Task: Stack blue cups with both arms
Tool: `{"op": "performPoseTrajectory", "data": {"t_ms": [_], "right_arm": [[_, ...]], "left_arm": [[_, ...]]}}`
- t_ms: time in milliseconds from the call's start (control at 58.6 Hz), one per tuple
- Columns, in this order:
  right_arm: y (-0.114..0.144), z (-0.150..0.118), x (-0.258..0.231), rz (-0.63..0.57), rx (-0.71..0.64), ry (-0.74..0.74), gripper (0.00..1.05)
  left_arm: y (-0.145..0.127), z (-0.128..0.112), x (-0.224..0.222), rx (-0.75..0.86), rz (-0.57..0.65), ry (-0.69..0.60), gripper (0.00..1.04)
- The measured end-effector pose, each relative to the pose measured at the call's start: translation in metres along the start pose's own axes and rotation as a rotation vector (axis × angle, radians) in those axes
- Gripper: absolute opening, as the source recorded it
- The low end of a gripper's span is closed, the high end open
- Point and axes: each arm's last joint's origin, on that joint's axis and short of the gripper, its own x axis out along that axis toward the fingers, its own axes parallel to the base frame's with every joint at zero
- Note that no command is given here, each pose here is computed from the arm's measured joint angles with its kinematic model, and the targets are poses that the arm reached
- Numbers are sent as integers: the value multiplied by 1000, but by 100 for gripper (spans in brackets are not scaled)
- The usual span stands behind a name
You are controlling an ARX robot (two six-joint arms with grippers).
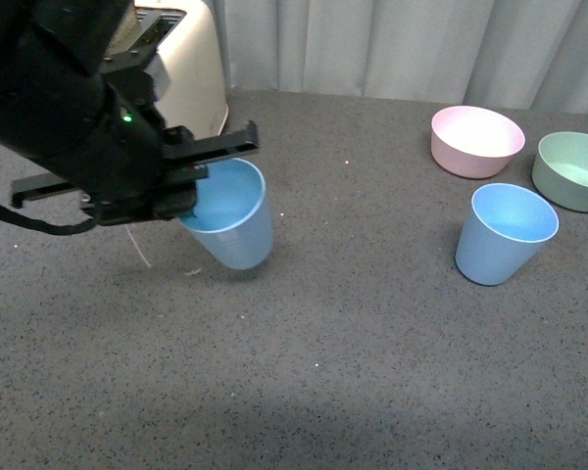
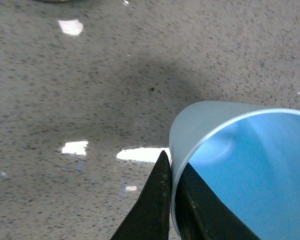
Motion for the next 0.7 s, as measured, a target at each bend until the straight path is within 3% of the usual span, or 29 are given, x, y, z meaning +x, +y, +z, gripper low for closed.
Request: {"op": "performPoseTrajectory", "data": {"t_ms": [409, 699], "right_arm": [[0, 0, 0, 0, 0, 0, 95], [0, 0, 0, 0, 0, 0, 95]], "left_arm": [[-58, -7, 19, 87, -56, 55, 4], [-72, -13, 29, 112, -45, 95, 4]]}}
